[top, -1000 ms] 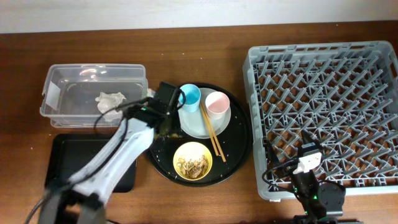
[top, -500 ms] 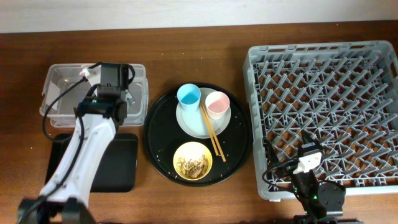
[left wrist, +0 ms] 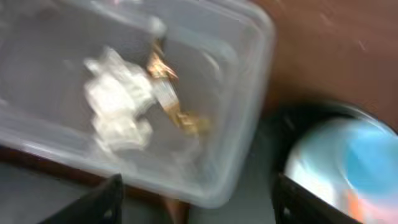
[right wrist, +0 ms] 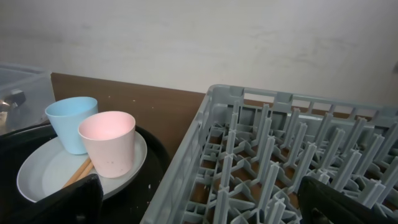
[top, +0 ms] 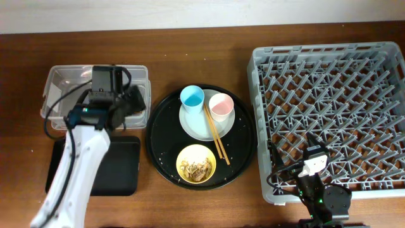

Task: Sort waste into correct bins and load items into the dishwasher rack
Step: 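Grasp the gold Nescafe wrapper with the left gripper, drop it in the bin, then grasp the yellow bowl rim with the left gripper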

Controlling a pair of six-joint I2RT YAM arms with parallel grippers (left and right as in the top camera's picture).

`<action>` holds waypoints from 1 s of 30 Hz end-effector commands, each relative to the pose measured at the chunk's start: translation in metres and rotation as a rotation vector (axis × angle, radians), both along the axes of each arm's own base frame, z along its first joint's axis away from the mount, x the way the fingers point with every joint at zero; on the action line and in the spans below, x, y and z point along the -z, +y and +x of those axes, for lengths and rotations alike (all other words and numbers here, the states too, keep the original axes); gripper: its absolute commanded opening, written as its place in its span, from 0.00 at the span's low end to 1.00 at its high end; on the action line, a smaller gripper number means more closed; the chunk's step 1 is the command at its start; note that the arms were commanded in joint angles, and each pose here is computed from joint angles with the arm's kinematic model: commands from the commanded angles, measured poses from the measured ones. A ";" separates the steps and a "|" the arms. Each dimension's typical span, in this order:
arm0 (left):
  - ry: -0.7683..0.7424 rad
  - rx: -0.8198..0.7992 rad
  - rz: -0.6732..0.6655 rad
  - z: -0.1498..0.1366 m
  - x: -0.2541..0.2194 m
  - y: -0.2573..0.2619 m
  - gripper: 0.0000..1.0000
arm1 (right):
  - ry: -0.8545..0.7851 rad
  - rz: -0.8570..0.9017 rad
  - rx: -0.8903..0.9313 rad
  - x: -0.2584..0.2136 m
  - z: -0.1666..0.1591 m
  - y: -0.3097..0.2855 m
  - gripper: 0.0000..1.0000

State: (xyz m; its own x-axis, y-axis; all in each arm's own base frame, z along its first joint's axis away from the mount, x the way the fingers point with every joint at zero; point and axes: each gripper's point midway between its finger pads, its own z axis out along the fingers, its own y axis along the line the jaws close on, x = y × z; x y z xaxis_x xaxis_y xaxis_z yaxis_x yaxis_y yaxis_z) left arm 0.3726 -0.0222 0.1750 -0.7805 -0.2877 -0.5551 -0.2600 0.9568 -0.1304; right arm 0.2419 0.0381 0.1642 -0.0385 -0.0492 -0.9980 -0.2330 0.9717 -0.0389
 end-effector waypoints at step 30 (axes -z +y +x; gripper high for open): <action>0.401 0.459 0.159 -0.159 0.085 -0.129 0.54 | 0.005 0.008 0.011 0.002 0.000 -0.002 0.98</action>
State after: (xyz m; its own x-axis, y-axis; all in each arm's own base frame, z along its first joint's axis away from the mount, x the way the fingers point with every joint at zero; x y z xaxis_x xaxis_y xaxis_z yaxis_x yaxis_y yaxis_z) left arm 0.2059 -0.1722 0.1094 -0.9491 0.2562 -0.1835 0.2726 0.9596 -0.0703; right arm 0.2419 0.0381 0.1641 -0.0389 -0.0492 -0.9980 -0.2330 0.9717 -0.0388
